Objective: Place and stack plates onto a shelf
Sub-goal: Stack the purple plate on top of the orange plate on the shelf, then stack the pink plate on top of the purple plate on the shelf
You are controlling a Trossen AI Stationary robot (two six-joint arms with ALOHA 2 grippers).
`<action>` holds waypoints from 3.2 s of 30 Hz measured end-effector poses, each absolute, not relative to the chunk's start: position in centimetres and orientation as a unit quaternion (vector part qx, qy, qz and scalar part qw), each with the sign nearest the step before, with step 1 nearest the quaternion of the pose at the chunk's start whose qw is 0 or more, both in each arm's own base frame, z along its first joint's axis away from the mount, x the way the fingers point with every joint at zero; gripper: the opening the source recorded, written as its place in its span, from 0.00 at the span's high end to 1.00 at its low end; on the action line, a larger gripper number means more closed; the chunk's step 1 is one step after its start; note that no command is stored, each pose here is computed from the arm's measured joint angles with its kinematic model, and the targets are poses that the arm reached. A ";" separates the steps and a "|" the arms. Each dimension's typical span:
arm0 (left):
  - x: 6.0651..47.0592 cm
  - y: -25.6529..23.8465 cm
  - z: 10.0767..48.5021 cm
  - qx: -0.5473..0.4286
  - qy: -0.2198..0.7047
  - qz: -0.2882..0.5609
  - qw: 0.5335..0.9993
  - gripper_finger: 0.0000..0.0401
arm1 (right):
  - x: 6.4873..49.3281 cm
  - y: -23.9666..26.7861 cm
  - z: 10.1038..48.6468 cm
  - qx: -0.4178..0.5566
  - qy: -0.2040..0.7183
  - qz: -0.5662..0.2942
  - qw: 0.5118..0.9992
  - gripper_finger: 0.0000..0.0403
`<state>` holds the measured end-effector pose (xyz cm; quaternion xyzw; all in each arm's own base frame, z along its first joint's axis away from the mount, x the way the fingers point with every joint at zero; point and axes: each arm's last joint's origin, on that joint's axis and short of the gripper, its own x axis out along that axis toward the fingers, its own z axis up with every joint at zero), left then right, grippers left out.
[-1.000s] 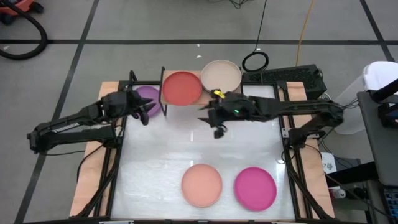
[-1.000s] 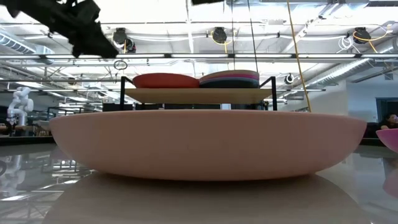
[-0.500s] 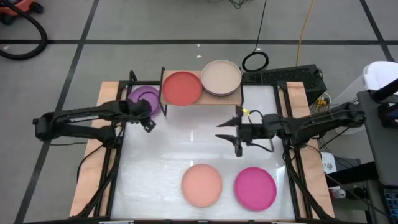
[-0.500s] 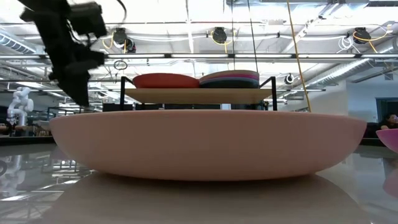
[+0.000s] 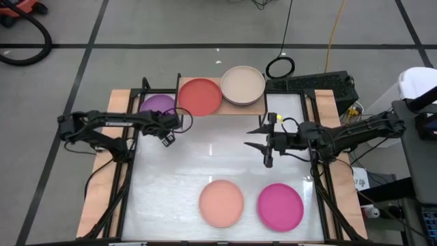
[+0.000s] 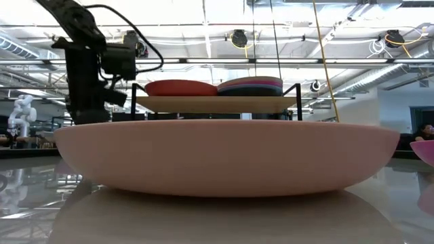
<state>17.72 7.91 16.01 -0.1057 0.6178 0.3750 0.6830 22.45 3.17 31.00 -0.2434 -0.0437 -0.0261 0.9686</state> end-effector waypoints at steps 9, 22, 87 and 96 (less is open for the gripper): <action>17.9 9.8 14.3 -0.092 0.645 0.384 0.655 0.68 | 22.5 3.2 31.0 -0.234 -0.042 -0.028 0.971 0.64; 18.0 10.0 13.8 -0.121 0.653 0.365 0.652 0.96 | 22.5 3.1 30.8 -0.231 -0.030 -0.030 0.972 0.64; 27.8 4.8 31.6 0.258 0.394 0.280 0.836 0.56 | 22.5 3.0 30.6 -0.229 -0.017 -0.044 0.972 0.64; 25.8 2.7 35.5 0.248 0.321 0.323 0.855 0.41 | 22.5 3.0 30.4 -0.230 -0.009 -0.044 0.972 0.64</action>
